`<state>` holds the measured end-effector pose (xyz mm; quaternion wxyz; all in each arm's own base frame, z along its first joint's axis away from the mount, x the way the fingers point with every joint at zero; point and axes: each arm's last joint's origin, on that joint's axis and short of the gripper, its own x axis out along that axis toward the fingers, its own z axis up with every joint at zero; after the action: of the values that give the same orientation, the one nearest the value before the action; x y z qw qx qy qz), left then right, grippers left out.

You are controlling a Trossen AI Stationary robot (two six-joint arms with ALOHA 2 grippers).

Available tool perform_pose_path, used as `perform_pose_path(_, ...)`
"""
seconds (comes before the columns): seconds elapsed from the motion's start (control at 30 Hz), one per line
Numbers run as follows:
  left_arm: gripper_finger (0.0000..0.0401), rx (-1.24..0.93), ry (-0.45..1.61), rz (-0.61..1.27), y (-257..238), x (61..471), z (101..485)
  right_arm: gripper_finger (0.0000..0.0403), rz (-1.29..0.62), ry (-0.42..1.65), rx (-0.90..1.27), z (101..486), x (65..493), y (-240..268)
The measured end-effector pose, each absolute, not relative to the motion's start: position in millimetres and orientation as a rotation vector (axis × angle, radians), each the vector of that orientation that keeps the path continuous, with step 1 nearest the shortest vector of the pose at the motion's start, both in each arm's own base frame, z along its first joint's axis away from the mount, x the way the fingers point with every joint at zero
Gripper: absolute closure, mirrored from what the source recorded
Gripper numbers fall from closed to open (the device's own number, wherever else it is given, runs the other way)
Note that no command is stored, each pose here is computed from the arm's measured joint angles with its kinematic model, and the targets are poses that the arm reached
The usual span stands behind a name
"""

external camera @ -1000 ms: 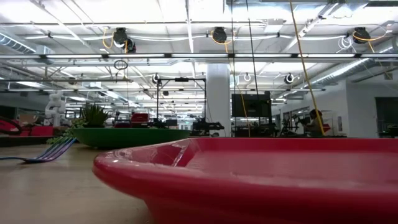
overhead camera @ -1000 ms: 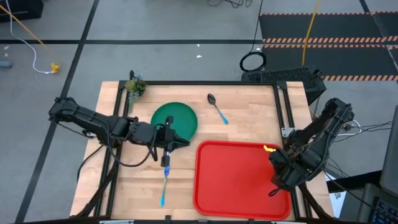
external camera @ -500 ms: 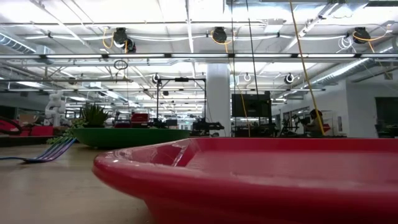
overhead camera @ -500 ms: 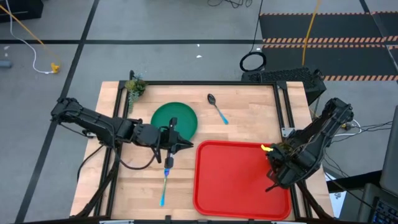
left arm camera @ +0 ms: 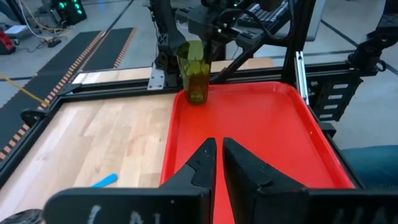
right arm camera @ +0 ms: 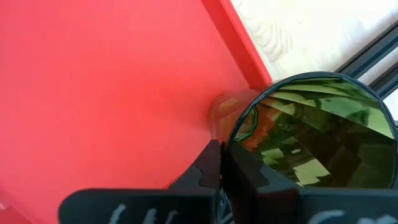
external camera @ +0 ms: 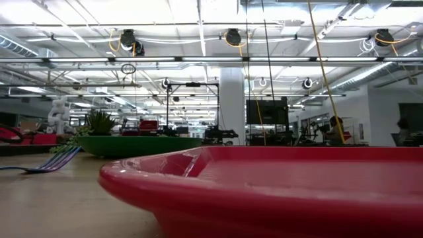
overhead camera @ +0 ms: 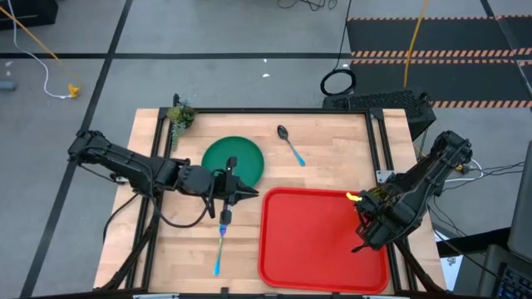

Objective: Pick and place plate/cup/fork/spoon on tray
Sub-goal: Put the green cup into the red tray, then adjust the red tray

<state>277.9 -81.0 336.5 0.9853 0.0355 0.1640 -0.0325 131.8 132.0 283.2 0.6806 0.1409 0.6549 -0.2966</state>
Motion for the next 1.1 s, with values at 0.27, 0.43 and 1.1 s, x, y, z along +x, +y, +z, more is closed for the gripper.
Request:
perform_pose_path(0.27, 0.0368, 0.065, 0.306, -0.066, -81.2, 278.6, 338.7, 0.0395, -0.659, 1.463, 0.327, 283.2, 132.6, 132.9)
perform_pose_path(0.43, 0.0368, 0.064, 0.306, -0.066, -81.2, 278.6, 338.7, 0.0389, -0.656, 1.461, 0.33, 283.1, 132.8, 133.2)
perform_pose_path(1.1, 0.0368, 0.059, 0.304, -0.065, -81.4, 278.9, 338.7, 0.0304, -0.645, 1.447, 0.339, 283.1, 134.2, 134.3)
